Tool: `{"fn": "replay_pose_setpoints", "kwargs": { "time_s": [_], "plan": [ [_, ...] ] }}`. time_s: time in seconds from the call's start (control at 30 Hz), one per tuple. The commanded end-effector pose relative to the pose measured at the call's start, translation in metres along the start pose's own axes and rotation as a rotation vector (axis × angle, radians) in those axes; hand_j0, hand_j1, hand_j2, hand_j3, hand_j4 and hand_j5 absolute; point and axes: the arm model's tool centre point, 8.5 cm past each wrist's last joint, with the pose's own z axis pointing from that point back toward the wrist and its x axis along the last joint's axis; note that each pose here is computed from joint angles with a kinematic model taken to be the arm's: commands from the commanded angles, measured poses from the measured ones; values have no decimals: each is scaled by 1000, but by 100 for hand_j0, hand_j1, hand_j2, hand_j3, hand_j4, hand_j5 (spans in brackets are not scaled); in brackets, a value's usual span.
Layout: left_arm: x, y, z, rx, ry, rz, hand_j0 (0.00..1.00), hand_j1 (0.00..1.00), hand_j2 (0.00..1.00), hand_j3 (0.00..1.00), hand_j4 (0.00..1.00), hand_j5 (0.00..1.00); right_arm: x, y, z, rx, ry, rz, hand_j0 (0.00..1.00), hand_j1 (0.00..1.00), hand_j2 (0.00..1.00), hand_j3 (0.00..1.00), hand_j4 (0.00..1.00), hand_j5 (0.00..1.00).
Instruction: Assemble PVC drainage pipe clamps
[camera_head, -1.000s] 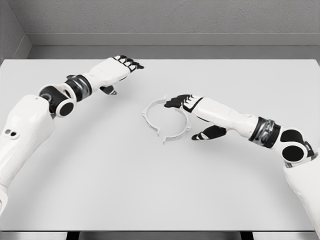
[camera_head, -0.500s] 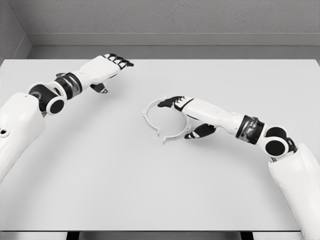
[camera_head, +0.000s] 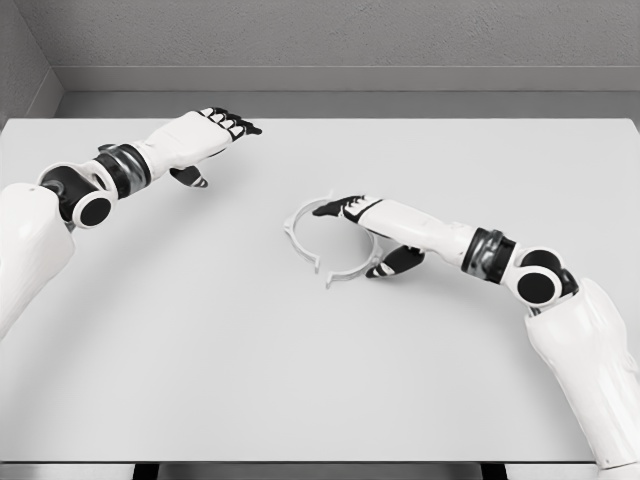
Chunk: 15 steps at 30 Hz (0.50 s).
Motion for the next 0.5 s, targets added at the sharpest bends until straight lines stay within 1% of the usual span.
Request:
{"fn": "replay_pose_setpoints", "kwargs": {
  "time_s": [0.0, 0.2, 0.23, 0.27, 0.47],
  "plan": [
    [-1, 1, 0, 3, 1, 3, 100, 100, 100, 100, 100, 100, -2, 2, 0, 2, 7, -11, 100, 100, 100, 100, 100, 100],
    [-1, 1, 0, 3, 1, 3, 100, 100, 100, 100, 100, 100, -8, 1, 1, 7, 23, -15, 100, 100, 100, 100, 100, 100],
    [-1, 1, 0, 3, 1, 3, 100, 100, 100, 100, 100, 100, -11, 3, 1, 12, 32, -20, 100, 100, 100, 100, 100, 100],
    [-1, 1, 0, 3, 1, 3, 100, 100, 100, 100, 100, 100, -14, 0, 0, 15, 38, -16, 100, 100, 100, 100, 100, 100],
    [0, 1, 1, 5, 0, 6, 100, 100, 100, 100, 100, 100, -15, 0, 1, 15, 42, -20, 100, 100, 100, 100, 100, 100]
  ]
}}
